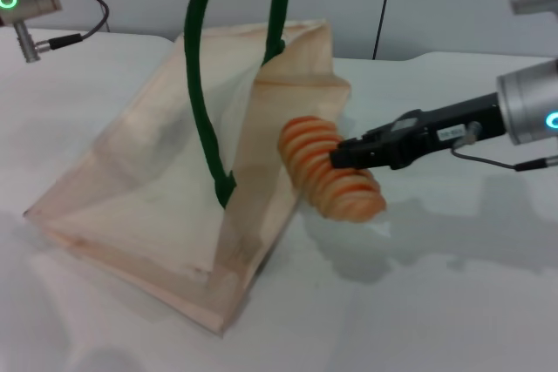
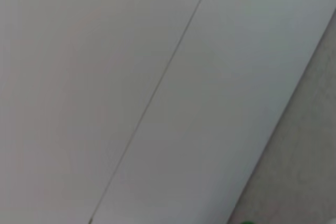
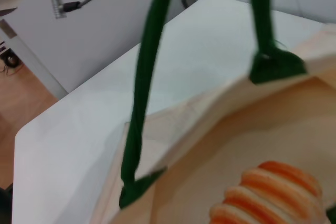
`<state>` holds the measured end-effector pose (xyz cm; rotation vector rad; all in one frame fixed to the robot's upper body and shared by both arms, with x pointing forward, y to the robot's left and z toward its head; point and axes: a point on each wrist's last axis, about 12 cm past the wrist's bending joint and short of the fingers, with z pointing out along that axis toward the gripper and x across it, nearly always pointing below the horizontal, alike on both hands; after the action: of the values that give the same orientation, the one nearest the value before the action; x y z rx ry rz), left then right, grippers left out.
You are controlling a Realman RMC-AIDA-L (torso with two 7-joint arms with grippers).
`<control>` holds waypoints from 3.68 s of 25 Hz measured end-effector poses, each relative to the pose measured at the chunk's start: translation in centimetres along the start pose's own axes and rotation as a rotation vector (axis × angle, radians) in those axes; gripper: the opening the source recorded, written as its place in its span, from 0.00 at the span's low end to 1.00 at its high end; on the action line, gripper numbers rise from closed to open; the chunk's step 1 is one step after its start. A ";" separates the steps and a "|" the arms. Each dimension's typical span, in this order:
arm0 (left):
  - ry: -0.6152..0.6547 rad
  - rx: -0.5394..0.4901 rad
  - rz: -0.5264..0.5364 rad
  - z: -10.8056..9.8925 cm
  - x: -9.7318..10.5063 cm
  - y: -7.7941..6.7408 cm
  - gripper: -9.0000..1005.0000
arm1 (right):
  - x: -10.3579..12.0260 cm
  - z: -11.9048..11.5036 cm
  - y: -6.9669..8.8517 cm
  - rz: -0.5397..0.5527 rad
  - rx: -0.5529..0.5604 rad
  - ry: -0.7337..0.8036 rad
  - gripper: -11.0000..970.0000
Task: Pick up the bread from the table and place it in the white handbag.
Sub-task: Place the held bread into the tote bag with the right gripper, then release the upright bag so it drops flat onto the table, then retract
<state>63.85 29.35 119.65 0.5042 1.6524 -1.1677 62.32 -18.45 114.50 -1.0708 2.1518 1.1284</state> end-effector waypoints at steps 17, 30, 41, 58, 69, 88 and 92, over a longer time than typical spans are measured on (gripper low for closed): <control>0.013 0.080 -0.004 2.0 -0.1 -1.0 0.12 | -2.8 3.4 0.0 -0.059 0.052 -0.037 0.18; 0.008 0.098 -0.003 2.7 -0.1 -1.3 0.12 | -3.6 6.6 -0.2 -0.036 0.129 -0.093 0.11; 0.006 0.114 0.002 3.4 -0.3 -1.6 0.12 | -3.4 7.4 0.2 -0.046 0.112 -0.093 0.10; -0.004 0.107 -0.001 3.1 -0.1 -1.5 0.12 | -3.3 7.3 0.7 -0.101 0.060 -0.118 0.29; -0.007 0.084 -0.003 2.4 0.1 -1.1 0.12 | -1.3 5.1 -1.5 -0.050 0.162 -0.159 0.74; 0.000 0.012 -0.005 1.4 0.8 -0.3 0.12 | 4.8 -5.2 -6.2 0.034 0.502 -0.385 0.91; 0.001 0.012 0.002 1.4 0.8 -0.3 0.12 | 5.9 -6.6 -6.4 0.031 0.555 -0.511 0.91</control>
<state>64.00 27.82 119.01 0.5137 1.6462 -1.1764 63.81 -28.74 111.04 -0.4407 1.8907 0.6507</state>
